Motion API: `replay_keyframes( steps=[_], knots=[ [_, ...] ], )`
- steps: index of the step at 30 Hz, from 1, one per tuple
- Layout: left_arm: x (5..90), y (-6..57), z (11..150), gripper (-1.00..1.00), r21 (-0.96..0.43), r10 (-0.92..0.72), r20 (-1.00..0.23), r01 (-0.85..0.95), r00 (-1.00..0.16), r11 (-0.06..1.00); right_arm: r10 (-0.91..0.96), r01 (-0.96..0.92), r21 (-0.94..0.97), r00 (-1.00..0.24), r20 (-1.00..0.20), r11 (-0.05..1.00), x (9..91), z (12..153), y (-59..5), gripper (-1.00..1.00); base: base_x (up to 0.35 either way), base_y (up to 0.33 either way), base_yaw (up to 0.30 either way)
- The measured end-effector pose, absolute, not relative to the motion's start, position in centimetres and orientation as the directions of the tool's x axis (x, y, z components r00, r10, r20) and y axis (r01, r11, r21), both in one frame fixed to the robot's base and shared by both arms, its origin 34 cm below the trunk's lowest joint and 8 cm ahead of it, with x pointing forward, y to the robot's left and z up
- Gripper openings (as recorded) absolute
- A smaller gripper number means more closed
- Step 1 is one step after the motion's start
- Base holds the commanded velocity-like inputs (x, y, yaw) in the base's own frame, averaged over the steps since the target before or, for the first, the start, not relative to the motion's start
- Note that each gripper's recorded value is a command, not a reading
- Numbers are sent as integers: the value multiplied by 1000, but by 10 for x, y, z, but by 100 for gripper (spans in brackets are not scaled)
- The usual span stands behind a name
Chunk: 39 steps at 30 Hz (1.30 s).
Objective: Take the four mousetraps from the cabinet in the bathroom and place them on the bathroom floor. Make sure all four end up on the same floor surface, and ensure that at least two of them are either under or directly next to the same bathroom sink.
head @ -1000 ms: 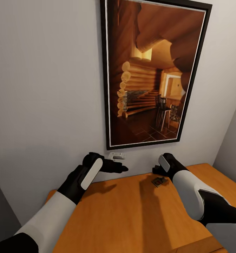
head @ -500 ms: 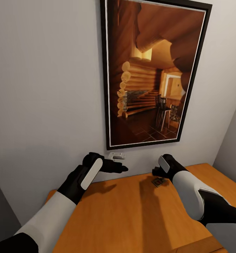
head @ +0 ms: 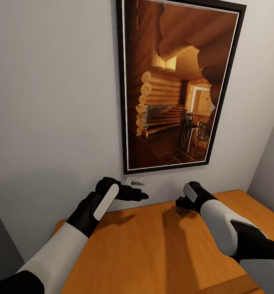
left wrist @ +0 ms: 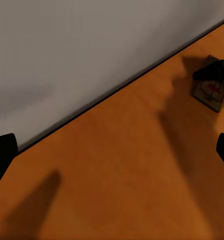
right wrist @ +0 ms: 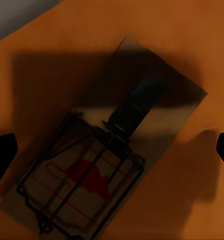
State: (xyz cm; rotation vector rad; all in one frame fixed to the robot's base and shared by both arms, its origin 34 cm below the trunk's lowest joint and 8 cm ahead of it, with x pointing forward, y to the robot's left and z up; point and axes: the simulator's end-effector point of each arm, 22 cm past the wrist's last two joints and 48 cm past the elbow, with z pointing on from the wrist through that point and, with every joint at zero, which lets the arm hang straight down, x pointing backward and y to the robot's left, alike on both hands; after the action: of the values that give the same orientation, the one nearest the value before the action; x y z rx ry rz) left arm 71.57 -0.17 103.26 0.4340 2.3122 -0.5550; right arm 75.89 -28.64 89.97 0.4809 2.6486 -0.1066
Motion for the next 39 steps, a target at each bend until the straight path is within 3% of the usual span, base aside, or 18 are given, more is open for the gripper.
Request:
replay_keyframes(
  steps=[19,20,35,39],
  knots=[
    [715,-1,1032,100,-264,149,-705,452,-693,852,340,362,34,-833,-436,932,759,897,-281,100,0,0,0],
    [715,-1,1032,100,-264,149,-705,452,-693,852,342,363,36,-832,-437,931,759,897,-281,-100,0,0,0],
    [715,-1,1032,100,-264,149,-705,452,-693,852,371,369,92,-820,-435,925,764,900,-290,-100,0,0,0],
    [715,-1,1032,100,-265,149,-705,452,-693,852,396,423,39,-807,-438,905,756,897,-340,-100,0,0,0]
  ],
)
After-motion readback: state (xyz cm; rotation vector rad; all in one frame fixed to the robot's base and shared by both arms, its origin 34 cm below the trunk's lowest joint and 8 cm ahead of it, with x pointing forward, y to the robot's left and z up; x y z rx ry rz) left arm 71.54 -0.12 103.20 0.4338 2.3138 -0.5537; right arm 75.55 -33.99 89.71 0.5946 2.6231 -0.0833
